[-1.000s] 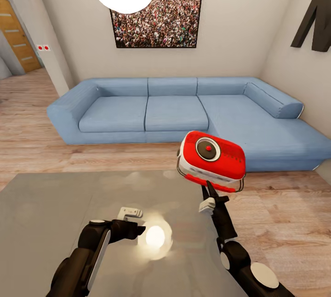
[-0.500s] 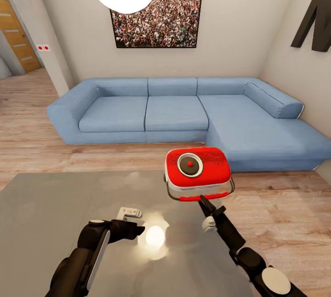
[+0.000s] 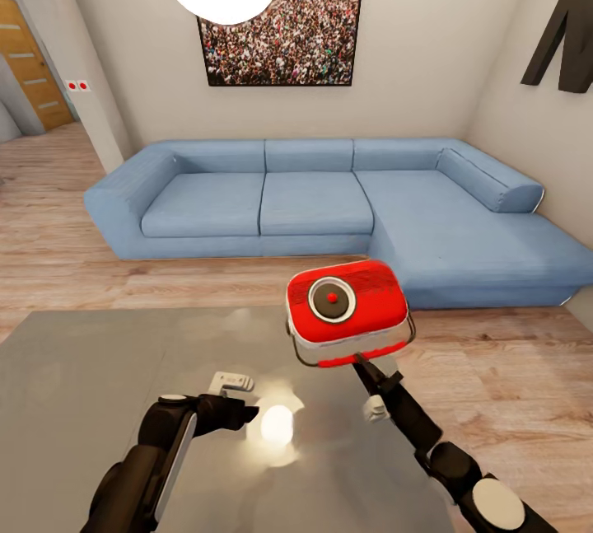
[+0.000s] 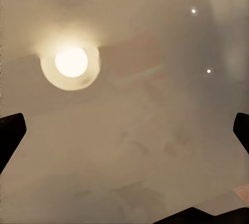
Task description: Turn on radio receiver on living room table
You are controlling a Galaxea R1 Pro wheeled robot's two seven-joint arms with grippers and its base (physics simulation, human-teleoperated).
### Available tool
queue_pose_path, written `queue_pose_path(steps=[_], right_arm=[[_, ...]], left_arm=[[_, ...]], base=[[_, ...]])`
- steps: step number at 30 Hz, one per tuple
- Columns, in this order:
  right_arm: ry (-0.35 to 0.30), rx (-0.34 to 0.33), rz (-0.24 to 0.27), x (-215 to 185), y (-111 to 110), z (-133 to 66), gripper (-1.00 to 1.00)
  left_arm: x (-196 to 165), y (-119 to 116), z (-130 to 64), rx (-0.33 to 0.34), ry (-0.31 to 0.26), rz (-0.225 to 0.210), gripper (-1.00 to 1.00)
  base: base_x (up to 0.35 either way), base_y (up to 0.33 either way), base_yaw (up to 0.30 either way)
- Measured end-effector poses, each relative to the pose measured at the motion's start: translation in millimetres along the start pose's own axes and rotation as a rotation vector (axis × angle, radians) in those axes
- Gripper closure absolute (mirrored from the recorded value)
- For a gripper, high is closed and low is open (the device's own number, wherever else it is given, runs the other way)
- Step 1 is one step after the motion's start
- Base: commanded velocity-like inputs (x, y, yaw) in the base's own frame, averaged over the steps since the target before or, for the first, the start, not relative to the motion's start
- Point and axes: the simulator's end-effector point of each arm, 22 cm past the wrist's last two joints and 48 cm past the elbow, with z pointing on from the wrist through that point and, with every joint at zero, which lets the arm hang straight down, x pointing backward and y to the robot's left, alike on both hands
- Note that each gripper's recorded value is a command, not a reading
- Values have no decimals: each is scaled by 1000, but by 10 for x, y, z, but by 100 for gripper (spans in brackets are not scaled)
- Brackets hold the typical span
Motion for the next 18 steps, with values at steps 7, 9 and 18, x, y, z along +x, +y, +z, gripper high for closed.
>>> queue_pose_path(steps=[7,9,18], right_arm=[[-146,-11,-117,-336,103,-66,100],[-163,11,-130,-383,66,-76,100],[-185,5,-202,-546,145,-51,100]], left_arm=[[98,23,-33,-6,52,-12,-100],[71,27,-61,-9,48,-10,-100],[18,-102,-104,42,38,1,-100]], base=[[0,0,0],[0,0,0],[0,0,0]])
